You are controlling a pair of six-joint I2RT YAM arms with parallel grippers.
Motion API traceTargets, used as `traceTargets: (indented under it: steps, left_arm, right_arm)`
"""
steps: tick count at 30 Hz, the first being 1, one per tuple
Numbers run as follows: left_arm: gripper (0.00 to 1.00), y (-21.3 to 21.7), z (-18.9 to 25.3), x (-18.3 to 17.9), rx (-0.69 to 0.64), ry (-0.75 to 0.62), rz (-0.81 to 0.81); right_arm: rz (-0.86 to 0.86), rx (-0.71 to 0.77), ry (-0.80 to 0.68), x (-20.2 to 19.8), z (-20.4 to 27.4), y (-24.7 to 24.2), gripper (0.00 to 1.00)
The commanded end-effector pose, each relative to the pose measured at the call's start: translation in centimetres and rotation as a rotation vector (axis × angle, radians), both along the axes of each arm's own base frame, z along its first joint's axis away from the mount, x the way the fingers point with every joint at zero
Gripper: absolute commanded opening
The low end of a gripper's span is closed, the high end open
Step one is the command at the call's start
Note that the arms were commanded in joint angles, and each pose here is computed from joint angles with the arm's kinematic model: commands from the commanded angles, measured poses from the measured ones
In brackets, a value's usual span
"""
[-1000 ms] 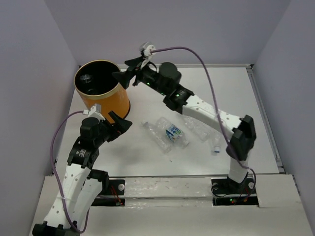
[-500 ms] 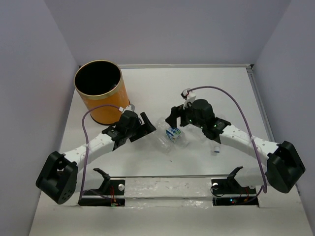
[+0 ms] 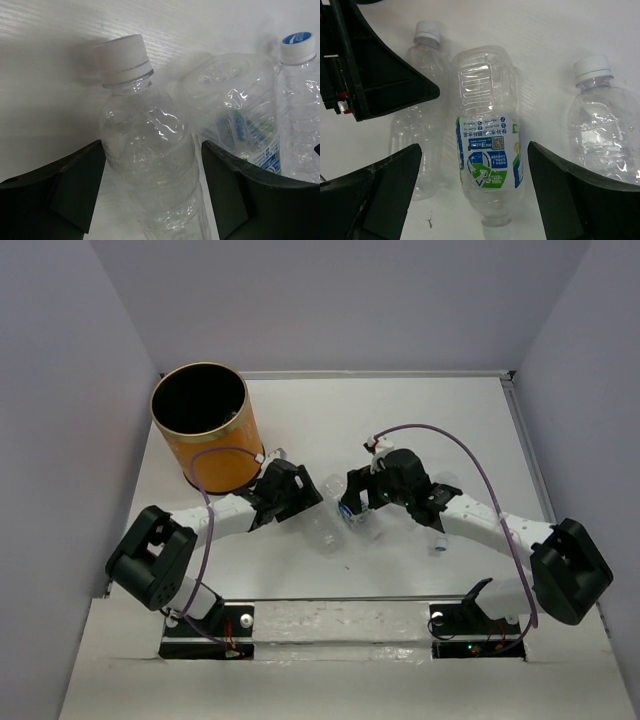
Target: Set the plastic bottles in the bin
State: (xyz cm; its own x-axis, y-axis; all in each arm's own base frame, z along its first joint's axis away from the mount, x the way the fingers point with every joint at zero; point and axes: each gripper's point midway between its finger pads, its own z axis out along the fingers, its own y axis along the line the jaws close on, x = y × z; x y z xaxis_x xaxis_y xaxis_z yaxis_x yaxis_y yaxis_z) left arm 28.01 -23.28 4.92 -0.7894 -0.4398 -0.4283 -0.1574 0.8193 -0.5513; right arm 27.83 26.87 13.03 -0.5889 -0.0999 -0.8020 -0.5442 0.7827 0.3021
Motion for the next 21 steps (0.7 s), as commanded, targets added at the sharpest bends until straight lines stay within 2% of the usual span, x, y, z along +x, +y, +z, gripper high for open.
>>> traceTargets:
  steps: [1, 3, 8, 11, 14, 15, 16, 21]
  left_arm:
    - [0.86, 0.0, 1.3, 2.0, 0.035, -0.071, 0.032]
    - [0.85, 0.3, 1.2, 2.4, 0.061, -0.078, 0.042]
    - [0.7, 1.2, 1.1, 2.3, 0.112, -0.086, 0.038]
    - [0.63, 2.1, 3.1, 1.9, 0.12, -0.13, 0.04]
    - [0.62, 3.5, 6.9, 1.4, 0.137, -0.206, 0.053]
    - [0.57, 3.9, 9.2, 1.3, 0.12, -0.256, 0.06]
    - [0.56, 4.8, 9.9, 1.0, 0.151, -0.267, 0.069]
    - [0.55, 6.5, 17.5, 0.8, 0.125, -0.41, 0.113]
  right_arm:
    - [0.041, -0.007, -0.02, 1.1, 1.4, 1.3, 0.93]
    - [0.03, -0.035, -0.01, 1.7, 1.1, 1.3, 0.94]
    - [0.048, -0.107, 0.035, 3.6, -0.7, 2.7, 0.95]
    - [0.058, -0.151, 0.059, 4.3, -2.0, 3.0, 0.95]
    - [0.056, -0.218, 0.07, 5.4, -2.9, 3.1, 0.95]
    - [0.054, -0.226, 0.055, 6.1, -2.5, 3.3, 0.95]
    - [0.061, -0.241, 0.071, 6.0, -3.0, 3.3, 0.95]
    - [0.087, -0.279, 0.124, 6.1, -5.1, 3.7, 0.95]
